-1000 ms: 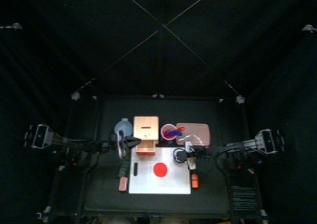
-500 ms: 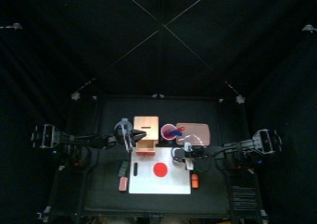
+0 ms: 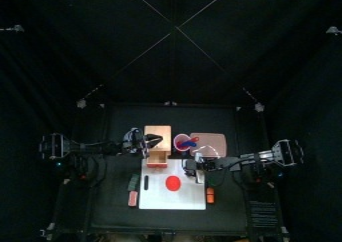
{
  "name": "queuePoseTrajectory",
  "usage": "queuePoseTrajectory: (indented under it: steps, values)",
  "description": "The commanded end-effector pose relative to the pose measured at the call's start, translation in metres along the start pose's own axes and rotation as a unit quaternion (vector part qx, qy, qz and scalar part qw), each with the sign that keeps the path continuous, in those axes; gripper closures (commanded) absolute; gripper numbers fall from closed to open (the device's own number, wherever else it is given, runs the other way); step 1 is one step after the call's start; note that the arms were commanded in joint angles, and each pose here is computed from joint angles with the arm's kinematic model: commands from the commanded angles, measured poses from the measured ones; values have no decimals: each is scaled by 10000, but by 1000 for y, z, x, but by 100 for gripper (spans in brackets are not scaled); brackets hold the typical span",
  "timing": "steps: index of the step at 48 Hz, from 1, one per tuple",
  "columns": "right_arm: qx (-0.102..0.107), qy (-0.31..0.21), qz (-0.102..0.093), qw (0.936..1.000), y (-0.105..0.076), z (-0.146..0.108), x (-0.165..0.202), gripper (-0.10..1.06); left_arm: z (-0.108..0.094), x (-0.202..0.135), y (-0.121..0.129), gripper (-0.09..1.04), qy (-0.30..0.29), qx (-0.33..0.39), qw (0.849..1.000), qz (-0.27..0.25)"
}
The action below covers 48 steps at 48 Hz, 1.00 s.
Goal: Get the cutter from the drawer then cut the dough then place the extra dough in the bowl
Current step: Shut the drawer
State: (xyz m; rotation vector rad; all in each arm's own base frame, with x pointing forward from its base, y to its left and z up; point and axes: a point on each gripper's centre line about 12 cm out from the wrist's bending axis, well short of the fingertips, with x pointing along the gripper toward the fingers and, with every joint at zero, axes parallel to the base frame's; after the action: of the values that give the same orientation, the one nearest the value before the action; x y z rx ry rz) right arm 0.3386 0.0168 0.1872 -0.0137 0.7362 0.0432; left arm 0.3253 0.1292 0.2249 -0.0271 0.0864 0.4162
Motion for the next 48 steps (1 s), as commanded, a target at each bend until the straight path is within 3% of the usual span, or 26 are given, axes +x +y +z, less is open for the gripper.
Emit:
queuePoseTrajectory:
  steps: [1, 10, 23, 29, 38, 48]
  values:
    - [-56, -329, 82, 9994, 7, 27, 0, 28, 15, 13, 31, 34, 407, -46, 9985, 369]
    - [-112, -259, 165, 9995, 16, 34, 17, 43, 11, 32, 67, 35, 1692, 211, 9834, 617]
    - [-270, -124, 182, 9994, 20, 43, 48, 71, -19, 58, 81, 35, 3175, 945, 9421, 520]
    - [-349, -195, 179, 9990, 22, 52, 66, 71, -29, 69, 85, 35, 3484, 1079, 9297, 508]
    - [-472, -136, 138, 9987, 21, 61, 102, 71, -33, 78, 85, 35, 3592, 1180, 9245, 483]
    - [-801, 79, 22, 9968, 17, 73, 132, 71, -36, 76, 85, 35, 3649, 1182, 9223, 477]
